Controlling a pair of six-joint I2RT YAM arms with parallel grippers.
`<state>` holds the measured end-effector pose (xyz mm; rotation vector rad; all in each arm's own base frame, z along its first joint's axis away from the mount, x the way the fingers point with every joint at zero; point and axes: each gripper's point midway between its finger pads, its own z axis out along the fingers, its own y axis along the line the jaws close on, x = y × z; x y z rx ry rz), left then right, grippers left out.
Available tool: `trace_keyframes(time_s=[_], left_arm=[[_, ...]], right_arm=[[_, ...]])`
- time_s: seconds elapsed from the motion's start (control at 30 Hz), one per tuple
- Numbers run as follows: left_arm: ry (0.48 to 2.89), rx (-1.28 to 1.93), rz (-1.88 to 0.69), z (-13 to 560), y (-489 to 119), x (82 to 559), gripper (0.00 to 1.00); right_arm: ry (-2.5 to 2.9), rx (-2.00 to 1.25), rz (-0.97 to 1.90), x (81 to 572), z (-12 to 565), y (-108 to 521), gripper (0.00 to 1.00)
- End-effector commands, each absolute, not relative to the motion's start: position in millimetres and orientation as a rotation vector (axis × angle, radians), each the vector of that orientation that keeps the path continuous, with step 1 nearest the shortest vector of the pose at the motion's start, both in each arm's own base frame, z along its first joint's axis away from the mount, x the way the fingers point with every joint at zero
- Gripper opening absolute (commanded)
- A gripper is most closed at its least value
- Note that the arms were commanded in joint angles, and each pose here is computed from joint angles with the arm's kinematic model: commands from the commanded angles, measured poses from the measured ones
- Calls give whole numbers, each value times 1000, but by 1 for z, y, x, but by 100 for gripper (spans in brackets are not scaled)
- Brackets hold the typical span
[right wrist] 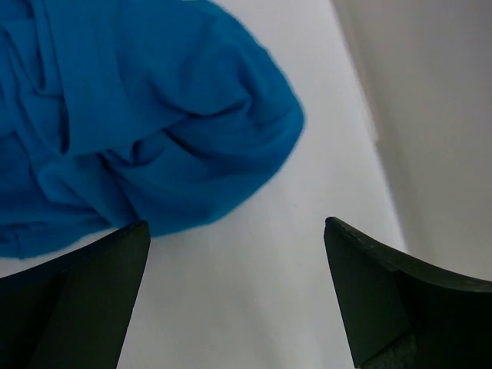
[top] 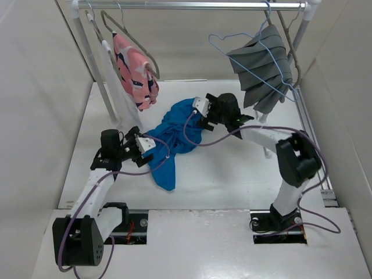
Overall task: Place the t-shirt on the hanger
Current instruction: Move the tshirt to the center of the board
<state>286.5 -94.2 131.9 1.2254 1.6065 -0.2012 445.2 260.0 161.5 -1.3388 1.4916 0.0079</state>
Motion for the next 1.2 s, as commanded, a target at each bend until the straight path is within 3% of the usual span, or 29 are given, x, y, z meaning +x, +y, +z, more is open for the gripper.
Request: trace_keyframes(time_s=[0.0, 0.17, 0.23, 0.27, 0.3, 0.37, 0.4, 0.43, 0.63, 0.83, 1.03, 1.17], left_arm=[[1567, 1304, -242, 133, -103, 281, 88], [1586, 1303, -192, 136, -96, 295, 100], [1611, 1281, -214, 141, -97, 297, 100], [1623, 1272, -225, 143, -97, 298, 100], [1635, 1254, -237, 148, -98, 301, 100], [1692, 1177, -292, 150, -100, 305, 100], [1683, 1168, -304, 156, -102, 308, 100], [1689, 1172, -325, 155, -104, 308, 100], [1593, 1416, -412, 130, -129, 297, 100], [1521, 1412, -438, 141, -163, 313, 100], [1380, 1372, -537, 185, -194, 320, 100], [1319, 1455, -645, 193, -212, 299, 100]], right_arm=[[1581, -1364, 270, 438, 111, 300, 99], [1570, -1391, 276, 459, 97, 324, 97], [1572, -1410, 311, 459, 86, 330, 85], [1571, -1422, 324, 460, 79, 327, 76], [1566, -1435, 354, 457, 75, 331, 55], [1570, -1509, 346, 449, 58, 330, 24], [1564, -1545, 344, 444, 54, 332, 3], [1583, -1587, 337, 436, 46, 330, 0], [1240, -1747, 201, 373, 130, 357, 0], [987, -1749, 268, 304, 209, 367, 0], [1009, -1814, 311, 291, 220, 366, 0], [974, -1781, 296, 296, 242, 372, 0]])
